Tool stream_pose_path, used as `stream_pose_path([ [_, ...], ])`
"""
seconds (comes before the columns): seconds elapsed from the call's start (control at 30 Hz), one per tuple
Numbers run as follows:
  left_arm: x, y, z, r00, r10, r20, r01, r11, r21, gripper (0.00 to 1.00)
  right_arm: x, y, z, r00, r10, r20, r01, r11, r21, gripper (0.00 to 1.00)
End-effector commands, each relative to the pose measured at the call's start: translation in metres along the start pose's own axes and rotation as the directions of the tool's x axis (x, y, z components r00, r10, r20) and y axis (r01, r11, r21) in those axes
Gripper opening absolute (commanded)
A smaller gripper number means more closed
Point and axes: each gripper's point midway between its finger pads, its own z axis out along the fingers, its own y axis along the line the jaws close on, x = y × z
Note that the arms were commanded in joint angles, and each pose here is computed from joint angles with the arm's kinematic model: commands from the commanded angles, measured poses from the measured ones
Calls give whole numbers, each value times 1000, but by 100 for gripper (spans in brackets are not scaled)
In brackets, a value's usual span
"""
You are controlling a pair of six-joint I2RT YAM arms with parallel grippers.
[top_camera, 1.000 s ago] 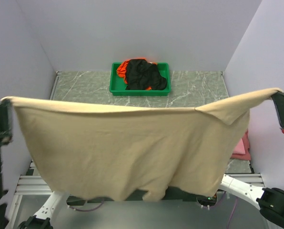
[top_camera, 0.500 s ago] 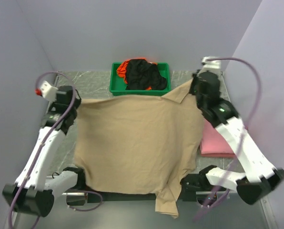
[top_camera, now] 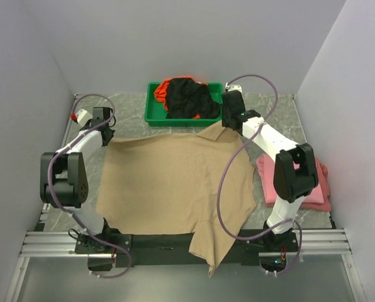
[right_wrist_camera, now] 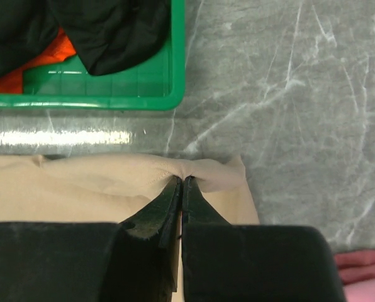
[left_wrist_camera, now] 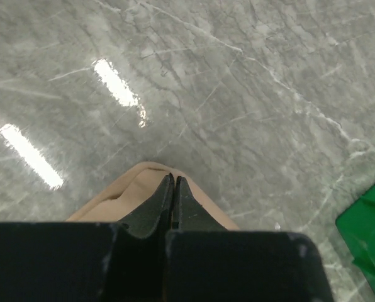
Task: Fold and stack the t-shirts
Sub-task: Flatten the tshirt out, then fold the tshirt
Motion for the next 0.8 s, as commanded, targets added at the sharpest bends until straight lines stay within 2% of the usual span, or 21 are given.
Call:
stream_pose_path([
  [0.0, -22, -38, 0, 999, -17, 28, 14, 994, 113, 1, -35, 0, -1, 996, 61, 68, -62, 998, 8, 0],
  [0.03, -32, -34, 5, 999, -27, 37, 23, 994, 103, 1, -35, 1, -1, 996, 66, 68, -67, 998, 8, 0],
  [0.23, -30, -27, -8, 1000, -3, 21, 1, 993, 118, 1, -25, -10, -23, 994, 106, 31, -107, 994, 33, 0],
  [0.3, -33, -22, -22, 1000, -15, 23, 12, 990, 139, 0, -12, -13, -38, 987, 159, -13, -158, 987, 35, 0],
  [0.33, -22, -10, -23, 1000, -11, 4, 10, 992, 122, 1, 8, -12, -42, 984, 159, -76, -157, 987, 22, 0],
  [0.47, -7, 18, -39, 1000, -25, -17, 27, 994, 107, 1, 47, -6, -67, 960, 228, -165, -236, 971, -32, 0],
  [0.63, 7, 45, -60, 997, -68, -36, 72, 992, 104, 1, 96, -6, -105, 925, 291, -244, -310, 950, -44, 0],
  [0.77, 13, 63, -76, 996, -82, -37, 85, 991, 102, 1, 114, 1, -136, 909, 311, -279, -358, 924, -135, 0],
])
